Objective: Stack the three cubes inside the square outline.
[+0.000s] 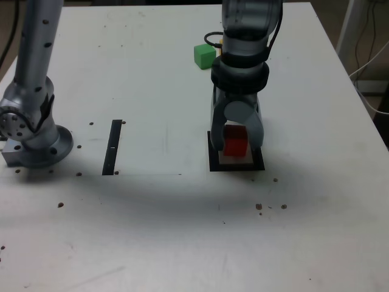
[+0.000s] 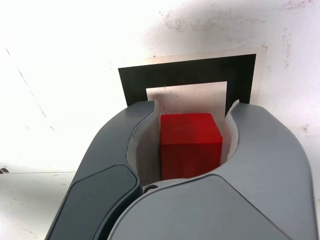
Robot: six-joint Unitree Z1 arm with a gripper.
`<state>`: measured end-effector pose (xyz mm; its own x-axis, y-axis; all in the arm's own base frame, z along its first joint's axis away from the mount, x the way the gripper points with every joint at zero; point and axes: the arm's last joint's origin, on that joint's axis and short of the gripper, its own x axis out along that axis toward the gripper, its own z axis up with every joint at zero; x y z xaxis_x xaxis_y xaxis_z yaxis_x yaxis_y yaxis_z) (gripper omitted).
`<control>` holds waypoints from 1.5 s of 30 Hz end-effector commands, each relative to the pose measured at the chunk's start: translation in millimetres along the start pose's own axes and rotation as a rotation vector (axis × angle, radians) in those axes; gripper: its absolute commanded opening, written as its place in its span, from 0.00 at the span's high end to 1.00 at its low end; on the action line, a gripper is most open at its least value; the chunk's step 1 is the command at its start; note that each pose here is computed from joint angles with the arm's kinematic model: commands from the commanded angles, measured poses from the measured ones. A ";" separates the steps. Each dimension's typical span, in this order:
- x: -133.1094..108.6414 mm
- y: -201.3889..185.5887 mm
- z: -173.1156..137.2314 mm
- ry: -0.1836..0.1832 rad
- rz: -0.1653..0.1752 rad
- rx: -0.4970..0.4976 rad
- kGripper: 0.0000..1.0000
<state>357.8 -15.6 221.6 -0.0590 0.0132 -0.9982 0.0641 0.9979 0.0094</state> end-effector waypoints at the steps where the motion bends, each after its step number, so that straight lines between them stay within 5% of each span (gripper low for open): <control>1: 2.9 -0.4 0.7 0.004 -0.001 0.001 0.62; 3: 4.6 -0.3 0.7 0.005 -0.004 0.003 0.51; 7: 8.3 0.4 0.2 0.008 -0.013 0.008 0.14; 10: 9.8 1.0 -0.4 0.008 -0.016 0.008 0.02; 22: 12.8 7.0 -6.5 0.022 -0.011 -0.008 0.01; 32: -11.2 26.5 -20.0 0.003 0.046 -0.041 0.01; 45: -28.9 79.3 -22.7 0.026 0.098 -0.079 0.00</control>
<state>341.2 60.8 252.1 -0.0815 0.1097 -0.9906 0.0001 0.9939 0.1101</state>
